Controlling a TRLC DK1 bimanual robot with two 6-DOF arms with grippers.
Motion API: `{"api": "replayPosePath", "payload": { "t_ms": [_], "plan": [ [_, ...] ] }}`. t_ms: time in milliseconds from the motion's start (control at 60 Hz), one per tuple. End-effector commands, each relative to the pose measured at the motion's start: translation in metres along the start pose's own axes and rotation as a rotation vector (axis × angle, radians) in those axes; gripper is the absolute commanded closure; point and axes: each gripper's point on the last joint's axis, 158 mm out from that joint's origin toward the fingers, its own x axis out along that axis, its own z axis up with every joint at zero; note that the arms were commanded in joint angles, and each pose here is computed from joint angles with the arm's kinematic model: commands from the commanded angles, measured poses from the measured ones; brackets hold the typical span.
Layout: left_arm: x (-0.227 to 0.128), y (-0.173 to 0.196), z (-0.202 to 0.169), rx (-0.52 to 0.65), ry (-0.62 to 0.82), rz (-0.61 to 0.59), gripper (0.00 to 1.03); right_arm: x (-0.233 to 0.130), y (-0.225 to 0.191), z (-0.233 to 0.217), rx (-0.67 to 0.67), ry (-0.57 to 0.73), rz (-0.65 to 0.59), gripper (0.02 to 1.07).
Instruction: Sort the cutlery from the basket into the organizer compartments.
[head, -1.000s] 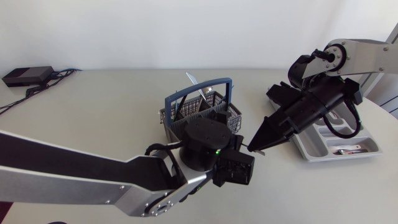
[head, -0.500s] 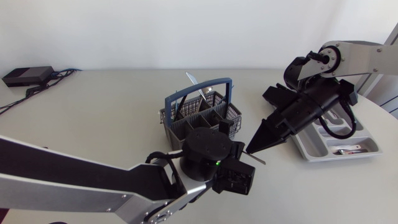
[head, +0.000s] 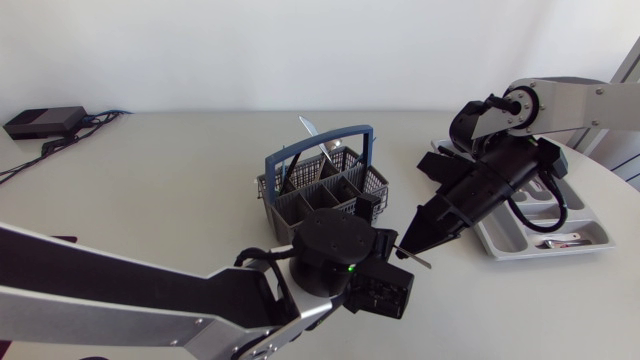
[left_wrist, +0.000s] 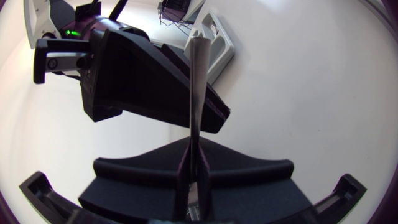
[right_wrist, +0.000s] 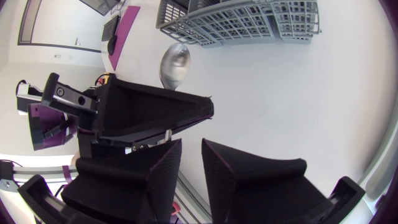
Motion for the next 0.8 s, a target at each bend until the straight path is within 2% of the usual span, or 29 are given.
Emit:
{"api": "replayPosePath", "payload": {
  "t_ms": [0,467,783],
  "plan": [
    [-0.001,-0.014,0.001,0.043,-0.007,-0.021,1.0,-0.003,-0.001,0.0,0.03,-0.007,-0.007,0.65],
    [-0.001,-0.019,0.0,0.046,-0.007,-0.027,1.0,-0.023,0.006,0.01,0.019,-0.075,-0.044,0.63],
    [0.0,-0.019,0.002,0.046,-0.01,-0.021,1.0,-0.009,0.015,-0.005,0.01,-0.032,-0.031,0.64]
  ]
}}
